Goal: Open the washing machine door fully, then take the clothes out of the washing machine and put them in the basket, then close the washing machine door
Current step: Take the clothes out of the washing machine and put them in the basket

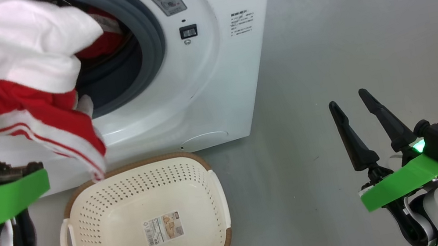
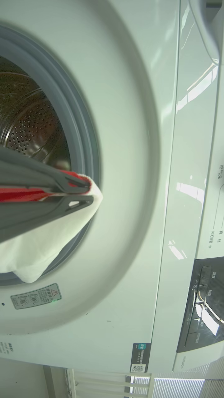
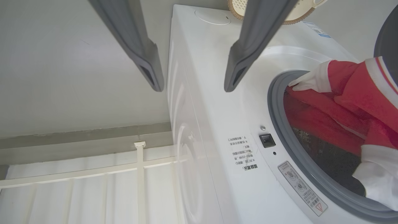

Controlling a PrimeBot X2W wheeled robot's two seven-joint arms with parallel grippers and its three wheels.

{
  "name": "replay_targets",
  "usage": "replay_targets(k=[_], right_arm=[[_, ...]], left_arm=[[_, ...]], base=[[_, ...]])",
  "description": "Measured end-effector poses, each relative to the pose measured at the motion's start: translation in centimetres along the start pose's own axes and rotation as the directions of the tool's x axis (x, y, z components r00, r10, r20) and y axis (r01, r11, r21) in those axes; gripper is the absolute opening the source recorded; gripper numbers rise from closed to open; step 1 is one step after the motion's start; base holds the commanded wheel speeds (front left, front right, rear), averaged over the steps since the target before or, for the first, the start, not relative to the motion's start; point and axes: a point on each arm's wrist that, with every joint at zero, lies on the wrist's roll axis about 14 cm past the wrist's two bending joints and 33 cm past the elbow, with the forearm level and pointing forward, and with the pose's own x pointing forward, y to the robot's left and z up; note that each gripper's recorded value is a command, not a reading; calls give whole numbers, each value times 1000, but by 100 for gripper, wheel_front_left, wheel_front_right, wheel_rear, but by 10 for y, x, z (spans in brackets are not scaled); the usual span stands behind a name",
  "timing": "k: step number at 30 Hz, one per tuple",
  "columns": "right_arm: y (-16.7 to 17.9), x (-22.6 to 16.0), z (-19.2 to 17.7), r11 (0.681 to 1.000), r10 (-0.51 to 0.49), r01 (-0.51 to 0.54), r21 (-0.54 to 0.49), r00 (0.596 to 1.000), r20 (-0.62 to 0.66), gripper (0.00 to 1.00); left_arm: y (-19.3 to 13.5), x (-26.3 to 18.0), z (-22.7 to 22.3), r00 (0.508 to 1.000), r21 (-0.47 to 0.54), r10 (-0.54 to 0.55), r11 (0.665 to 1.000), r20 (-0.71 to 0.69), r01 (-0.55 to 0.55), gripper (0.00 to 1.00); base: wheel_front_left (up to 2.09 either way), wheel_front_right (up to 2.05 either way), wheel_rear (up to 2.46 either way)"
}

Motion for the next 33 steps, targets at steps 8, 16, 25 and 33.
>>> replay_targets(k=[8,16,25,33], right_arm=[[4,2,0,1000,13,-13,0,1000,1,100],[6,4,1,1000,23,-23,-3,1000,2,100],[6,5,-2,1000,27,-27,-6,1000,-7,100],[2,6,-8,1000,18,-18,-6,1000,-21,100]], left_arm=[[-5,-10,27,997,3,-7,1000,73,6,0],[-11,-16,66,982,12,-23,1000,185,21,0],[-14,-31,45,993,-10,-15,1000,114,16,0],[-10,-50,-11,998,-47,12,999,-60,-15,0]], base=[[0,0,0],[0,0,0],[0,0,0],[0,0,0]])
